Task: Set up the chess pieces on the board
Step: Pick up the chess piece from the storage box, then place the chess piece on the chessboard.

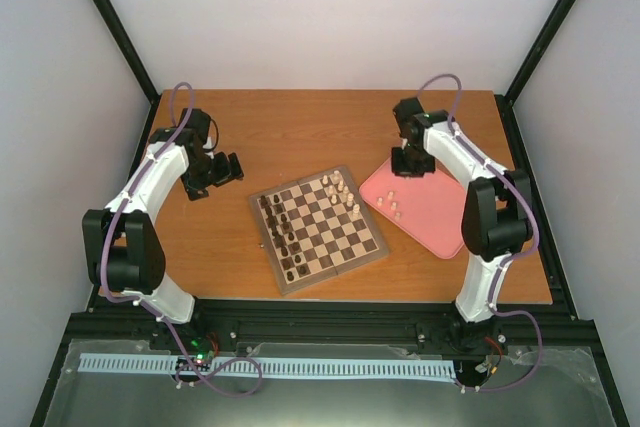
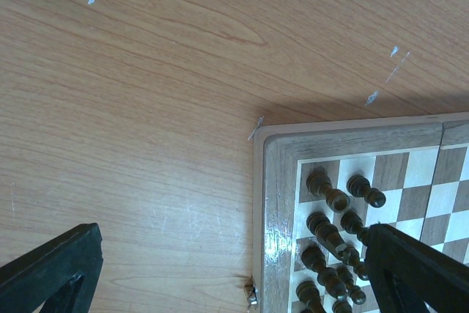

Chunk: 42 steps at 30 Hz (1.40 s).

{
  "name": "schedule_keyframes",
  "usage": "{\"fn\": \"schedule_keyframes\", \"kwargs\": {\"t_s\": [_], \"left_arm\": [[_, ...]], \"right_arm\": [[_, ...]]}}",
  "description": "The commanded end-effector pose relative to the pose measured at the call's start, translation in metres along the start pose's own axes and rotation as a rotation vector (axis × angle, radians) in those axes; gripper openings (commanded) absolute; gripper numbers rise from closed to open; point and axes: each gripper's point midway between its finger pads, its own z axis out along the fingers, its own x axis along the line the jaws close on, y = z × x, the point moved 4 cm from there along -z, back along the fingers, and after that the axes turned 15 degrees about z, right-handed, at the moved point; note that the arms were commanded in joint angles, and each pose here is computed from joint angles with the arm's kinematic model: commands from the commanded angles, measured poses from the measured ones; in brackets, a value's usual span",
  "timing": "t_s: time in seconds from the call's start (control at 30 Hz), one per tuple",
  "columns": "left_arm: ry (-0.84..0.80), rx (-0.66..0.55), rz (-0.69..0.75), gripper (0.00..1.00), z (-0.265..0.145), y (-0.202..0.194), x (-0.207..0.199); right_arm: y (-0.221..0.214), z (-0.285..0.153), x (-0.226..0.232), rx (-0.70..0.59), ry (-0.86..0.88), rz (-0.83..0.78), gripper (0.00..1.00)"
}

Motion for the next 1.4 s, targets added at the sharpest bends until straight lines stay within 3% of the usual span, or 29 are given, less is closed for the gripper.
{"fn": "schedule_keyframes", "kwargs": {"t_s": [0.0,0.2,0.37,0.9,1.37], "left_arm": [[-0.02,-0.045,0.016,1.0,-0.014,0.007,-0.007],[-0.022,-0.044,0.023,1.0,-0.015,0.001,-0.006],[-0.018,-0.047,0.028,1.0,-0.016,-0.004,-0.004],[-0.014,-0.035,0.02,1.0,-0.01,-0.007,-0.002],[-0.011,-0.026,0.017,1.0,-0.006,-0.004,-0.002]], "right_arm": [[-0.007,-0.069,0.047,-0.126,0.068,-0.101,0.07],[-0.057,-0.085,0.132,-0.108,0.16,-0.316,0.07],[-0.094,-0.069,0.167,-0.043,0.167,-0.418,0.07],[-0.13,-0.009,0.163,0.106,0.157,-0.487,0.07],[-0.119,0.004,0.164,0.098,0.126,-0.479,0.08]]}}
